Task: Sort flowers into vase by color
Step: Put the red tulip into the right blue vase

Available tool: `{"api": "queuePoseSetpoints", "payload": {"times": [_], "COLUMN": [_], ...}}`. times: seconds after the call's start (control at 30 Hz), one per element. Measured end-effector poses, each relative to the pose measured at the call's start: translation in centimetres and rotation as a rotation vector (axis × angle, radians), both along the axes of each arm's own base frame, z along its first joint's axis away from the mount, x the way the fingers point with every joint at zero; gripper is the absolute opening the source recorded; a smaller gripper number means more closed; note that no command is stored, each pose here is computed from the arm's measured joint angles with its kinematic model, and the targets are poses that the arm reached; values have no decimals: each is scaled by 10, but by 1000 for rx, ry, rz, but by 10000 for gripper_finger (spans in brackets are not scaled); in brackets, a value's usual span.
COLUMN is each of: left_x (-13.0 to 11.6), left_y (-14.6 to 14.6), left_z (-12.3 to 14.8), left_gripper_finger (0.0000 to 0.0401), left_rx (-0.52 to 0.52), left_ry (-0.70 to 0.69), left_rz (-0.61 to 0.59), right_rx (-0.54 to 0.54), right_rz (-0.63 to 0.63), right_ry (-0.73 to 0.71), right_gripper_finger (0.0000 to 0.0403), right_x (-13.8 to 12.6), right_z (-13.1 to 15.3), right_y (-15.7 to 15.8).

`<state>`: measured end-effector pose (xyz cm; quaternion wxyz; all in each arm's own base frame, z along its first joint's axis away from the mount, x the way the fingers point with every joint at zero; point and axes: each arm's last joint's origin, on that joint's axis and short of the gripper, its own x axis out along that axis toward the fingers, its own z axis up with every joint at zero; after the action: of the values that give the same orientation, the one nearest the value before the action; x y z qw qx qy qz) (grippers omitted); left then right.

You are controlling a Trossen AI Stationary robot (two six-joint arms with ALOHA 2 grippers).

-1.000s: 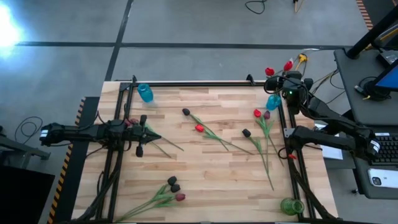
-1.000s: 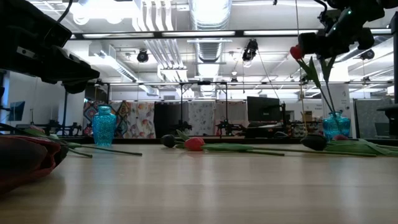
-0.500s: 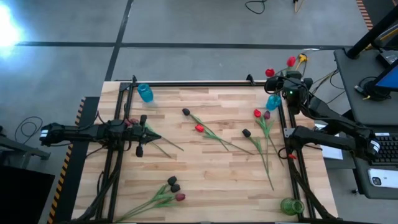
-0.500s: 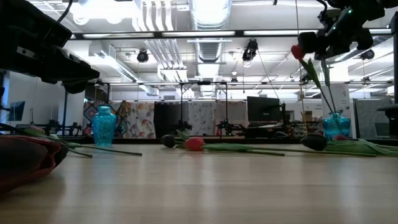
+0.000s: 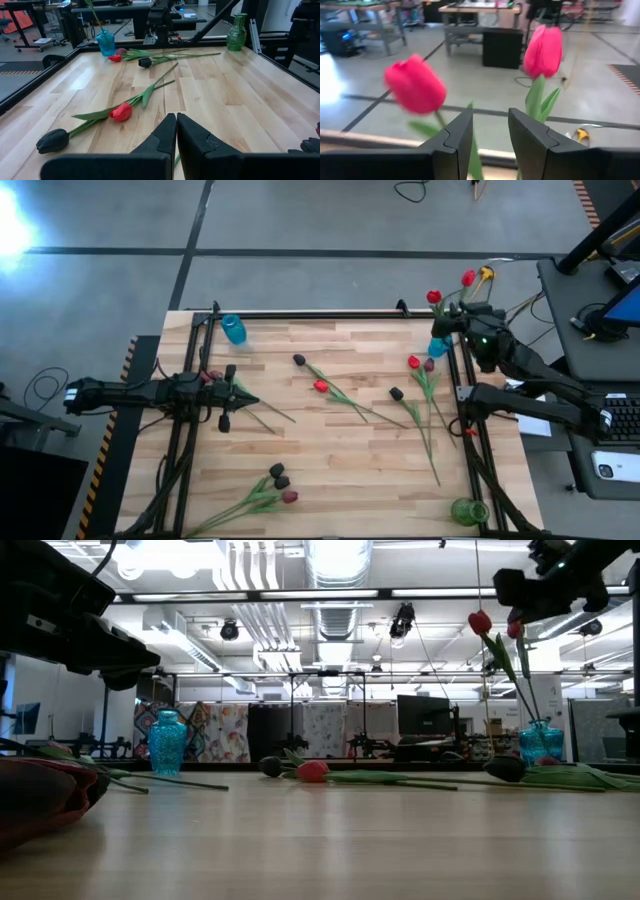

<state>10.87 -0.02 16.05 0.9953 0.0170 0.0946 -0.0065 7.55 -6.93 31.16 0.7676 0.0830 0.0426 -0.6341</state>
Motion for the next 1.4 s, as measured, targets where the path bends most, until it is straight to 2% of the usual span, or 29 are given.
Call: {"api": "queuePoseSetpoints", "payload": {"times": [0.2,0.47,0.57,0.8,0.97,1.1,1.23,1.4], "left_x": [0,0,0,0,0,0,0,0], "left_y": [0,0,0,0,0,0,0,0], "left_z": [0,0,0,0,0,0,0,0], "left_gripper_finger": [0,0,0,0,0,0,0,0], "left_rx": [0,0,0,0,0,0,0,0], "left_ry": [0,0,0,-1,0,0,0,0], "left_rz": [0,0,0,0,0,-1,0,0], "right_rx": [150,317,416,733,888,958,993,970], "right_rz": [214,417,471,581,476,371,245,10], "right_ry": [-16,-57,-34,6,22,88,177,318], "right_gripper_finger": [118,118,118,118,118,118,118,118], "right_x": [-1,20,34,58,67,79,92,98], "right_z": [-14,-25,-33,-54,-69,-85,-104,-129], "right_y": [17,31,35,50,56,59,58,51]}}
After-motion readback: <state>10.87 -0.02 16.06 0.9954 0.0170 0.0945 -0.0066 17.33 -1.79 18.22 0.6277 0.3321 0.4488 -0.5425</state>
